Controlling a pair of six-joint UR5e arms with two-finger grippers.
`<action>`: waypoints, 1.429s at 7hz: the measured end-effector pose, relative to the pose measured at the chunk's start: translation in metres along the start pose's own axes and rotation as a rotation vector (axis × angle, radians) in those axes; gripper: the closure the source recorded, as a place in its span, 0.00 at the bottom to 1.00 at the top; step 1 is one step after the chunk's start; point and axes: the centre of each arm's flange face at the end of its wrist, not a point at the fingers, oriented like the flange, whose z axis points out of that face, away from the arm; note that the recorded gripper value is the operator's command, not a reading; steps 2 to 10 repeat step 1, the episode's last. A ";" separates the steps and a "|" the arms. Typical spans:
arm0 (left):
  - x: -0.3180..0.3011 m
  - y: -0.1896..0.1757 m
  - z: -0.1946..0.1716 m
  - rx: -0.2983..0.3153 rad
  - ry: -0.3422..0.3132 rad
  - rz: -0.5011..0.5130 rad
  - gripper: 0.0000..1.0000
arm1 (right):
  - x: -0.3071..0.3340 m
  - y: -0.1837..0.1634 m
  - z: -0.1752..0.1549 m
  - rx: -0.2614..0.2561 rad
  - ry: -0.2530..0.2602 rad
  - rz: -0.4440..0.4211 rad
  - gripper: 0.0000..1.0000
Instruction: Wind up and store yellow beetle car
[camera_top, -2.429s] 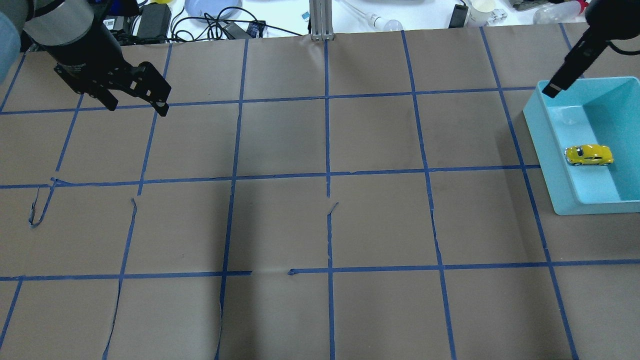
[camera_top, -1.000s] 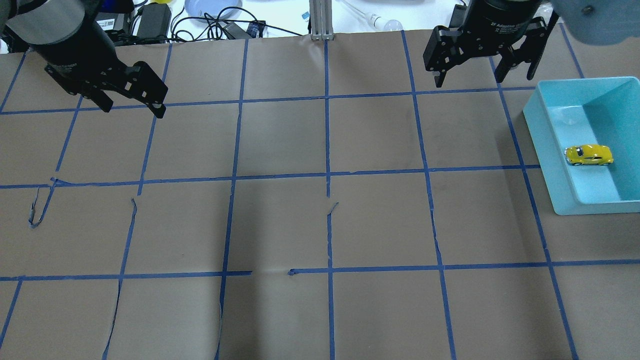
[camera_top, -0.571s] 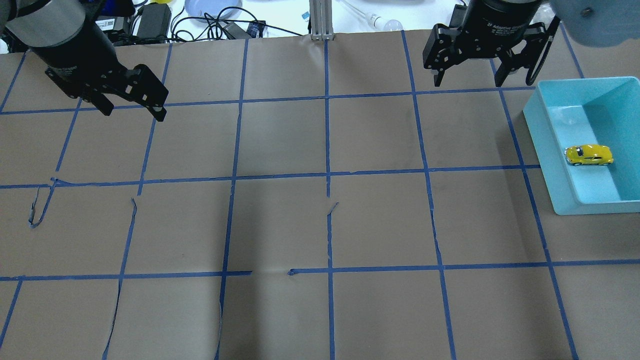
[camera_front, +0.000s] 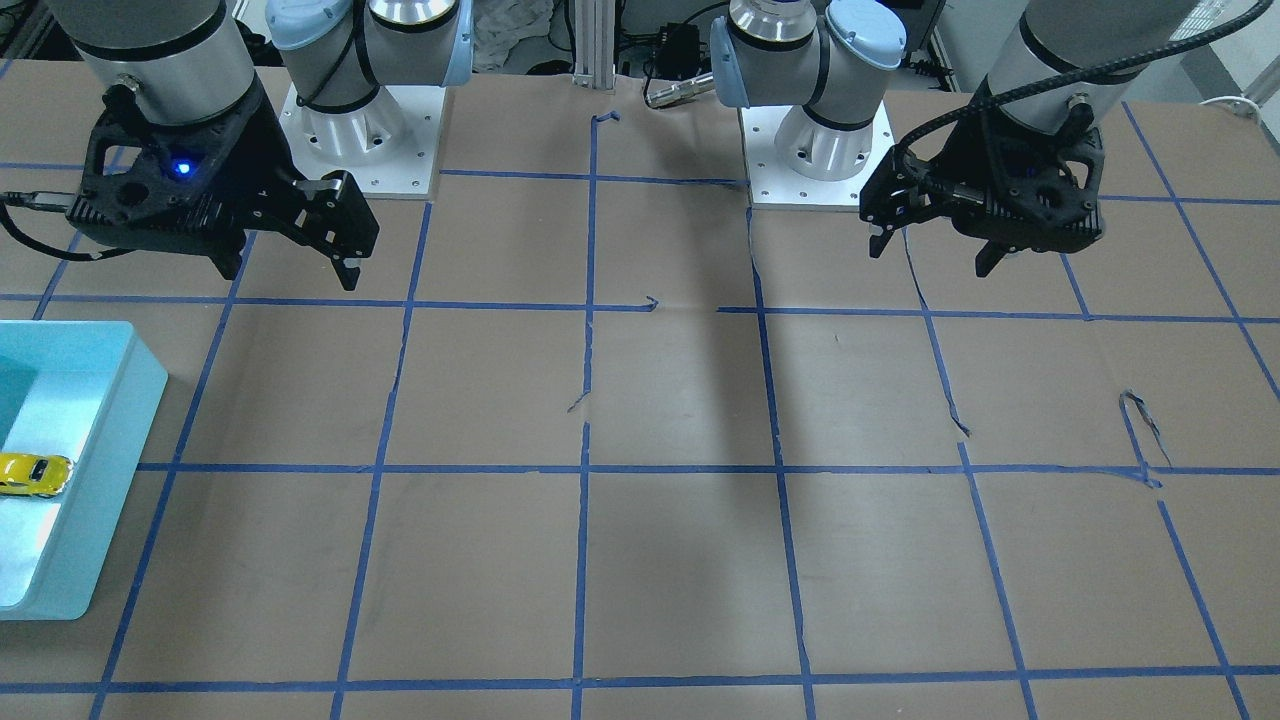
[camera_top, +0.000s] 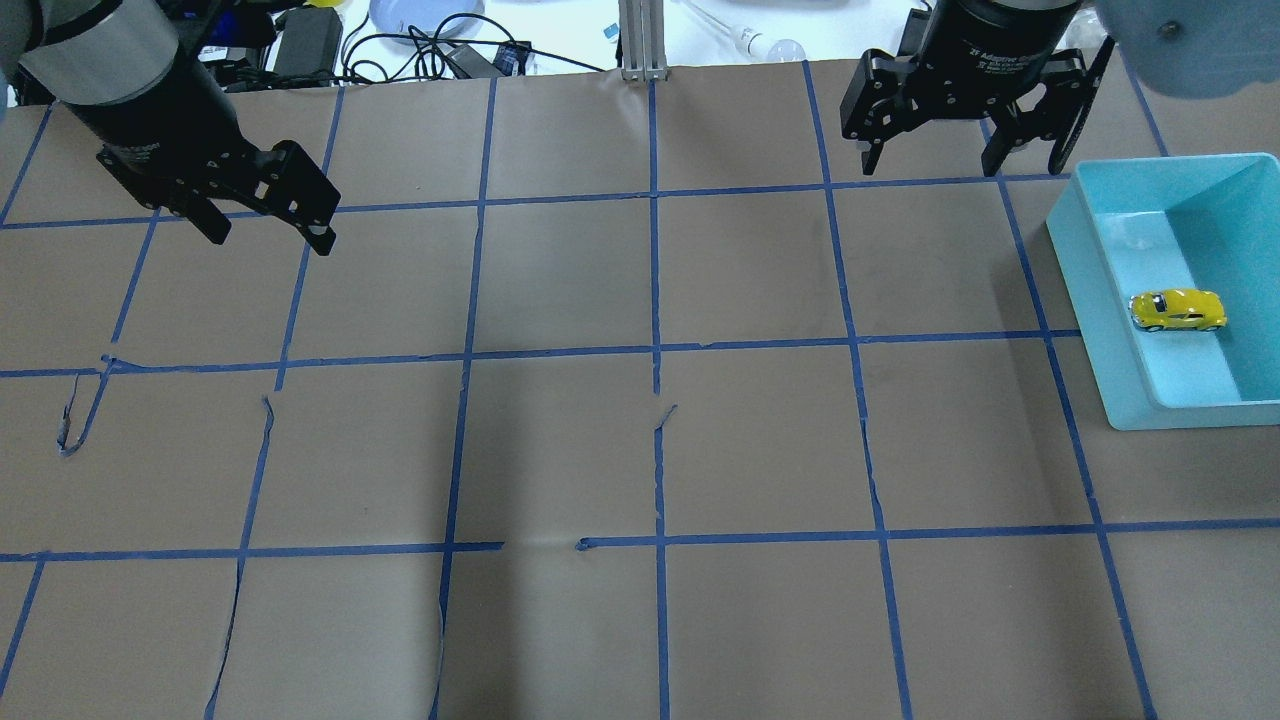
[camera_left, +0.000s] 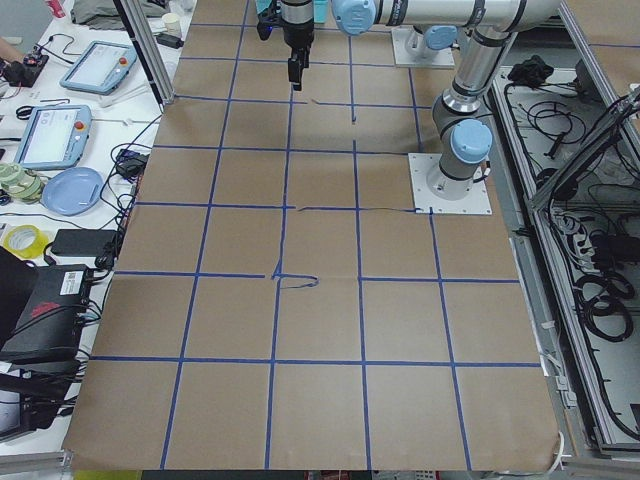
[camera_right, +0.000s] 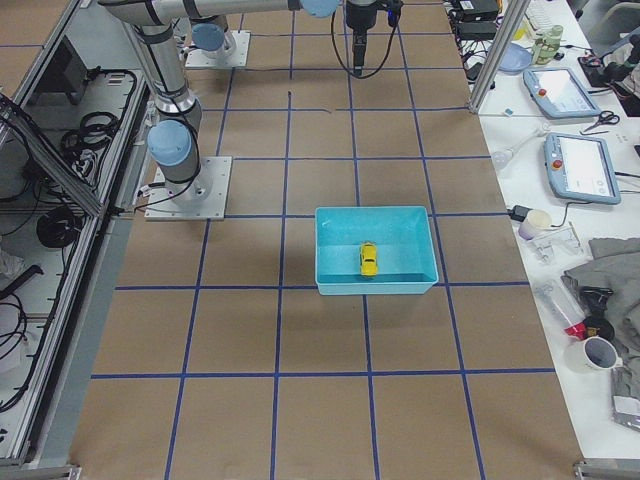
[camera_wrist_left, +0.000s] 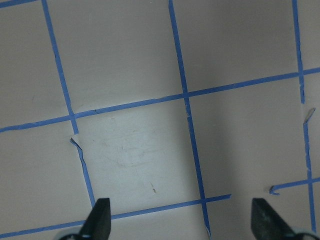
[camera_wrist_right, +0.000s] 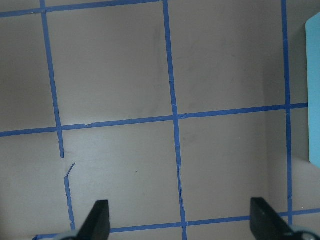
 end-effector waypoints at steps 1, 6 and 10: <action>0.000 0.000 0.001 -0.002 0.001 0.000 0.00 | -0.001 0.000 0.000 -0.001 -0.006 -0.001 0.00; 0.000 0.000 0.001 -0.002 0.001 0.000 0.00 | -0.001 0.000 0.000 -0.001 -0.006 -0.001 0.00; 0.000 0.000 0.001 -0.002 0.001 0.000 0.00 | -0.001 0.000 0.000 -0.001 -0.006 -0.001 0.00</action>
